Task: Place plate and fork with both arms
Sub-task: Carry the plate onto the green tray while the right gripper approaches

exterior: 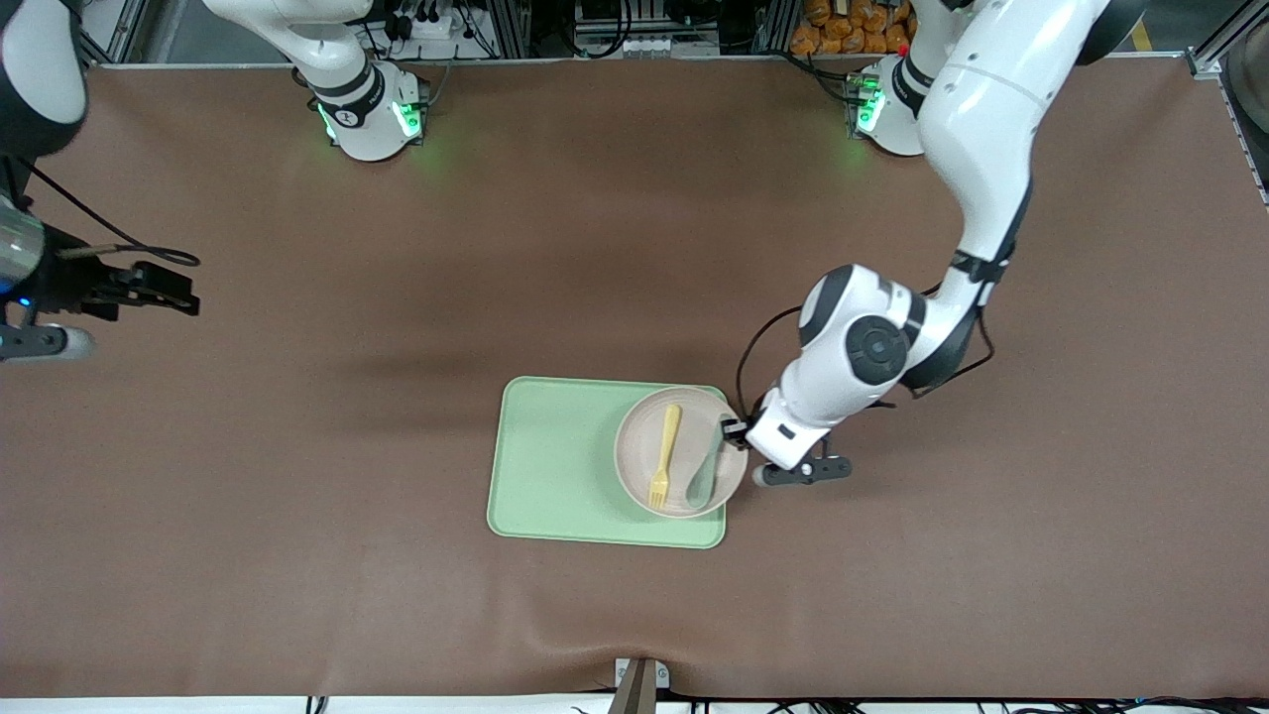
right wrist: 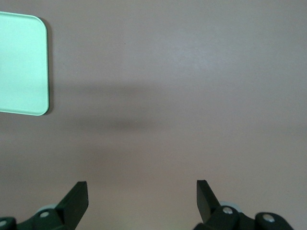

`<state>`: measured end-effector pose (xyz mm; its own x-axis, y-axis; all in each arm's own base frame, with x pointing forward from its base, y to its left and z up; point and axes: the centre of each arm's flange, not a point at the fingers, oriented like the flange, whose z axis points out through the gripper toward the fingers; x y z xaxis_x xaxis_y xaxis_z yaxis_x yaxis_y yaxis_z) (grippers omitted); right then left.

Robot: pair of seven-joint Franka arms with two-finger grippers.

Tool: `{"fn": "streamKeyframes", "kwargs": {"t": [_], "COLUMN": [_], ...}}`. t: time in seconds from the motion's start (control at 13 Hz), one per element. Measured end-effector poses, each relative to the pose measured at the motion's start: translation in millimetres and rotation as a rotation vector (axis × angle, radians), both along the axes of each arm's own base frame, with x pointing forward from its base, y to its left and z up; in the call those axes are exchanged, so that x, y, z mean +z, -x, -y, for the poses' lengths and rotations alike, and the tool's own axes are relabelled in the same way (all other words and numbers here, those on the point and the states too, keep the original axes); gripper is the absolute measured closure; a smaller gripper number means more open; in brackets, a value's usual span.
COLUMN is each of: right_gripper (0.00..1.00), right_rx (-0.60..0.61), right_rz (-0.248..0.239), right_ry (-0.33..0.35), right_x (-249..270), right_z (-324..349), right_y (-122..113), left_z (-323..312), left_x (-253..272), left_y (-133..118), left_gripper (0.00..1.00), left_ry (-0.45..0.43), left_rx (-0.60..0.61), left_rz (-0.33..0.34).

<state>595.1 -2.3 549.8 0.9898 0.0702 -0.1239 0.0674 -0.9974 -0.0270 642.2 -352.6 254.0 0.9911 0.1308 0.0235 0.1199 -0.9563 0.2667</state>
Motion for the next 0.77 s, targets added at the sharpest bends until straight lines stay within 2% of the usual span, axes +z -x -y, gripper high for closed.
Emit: {"fn": "streamKeyframes", "kwargs": {"t": [0.31,0.46,0.54,0.77], "right_gripper": [0.00,0.00,0.00,0.00], "right_rx": [0.001,0.006,0.020,0.107], "right_rz": [-0.024,-0.024,-0.018,0.021], "right_ry": [-0.051,-0.065,-0.069,-0.070], "right_x": [-42.8,-61.9,-72.3,-102.7], "right_z": [-13.1,-20.7,-31.7,-93.8], "right_y": [-21.3,-31.0,-36.5,-50.0], "left_z": [18.2,23.8,24.2,17.7], "left_x": [-50.7,-55.8,-53.0,-23.7], "left_y": [2.5,3.9,2.1,-13.6], "left_gripper": [0.96,0.96,0.89,0.56], "left_ry": [0.025,0.033,0.036,0.038], "left_rx": [0.001,0.003,0.006,0.013], "left_rz": [0.024,0.035,0.040,0.087]}}
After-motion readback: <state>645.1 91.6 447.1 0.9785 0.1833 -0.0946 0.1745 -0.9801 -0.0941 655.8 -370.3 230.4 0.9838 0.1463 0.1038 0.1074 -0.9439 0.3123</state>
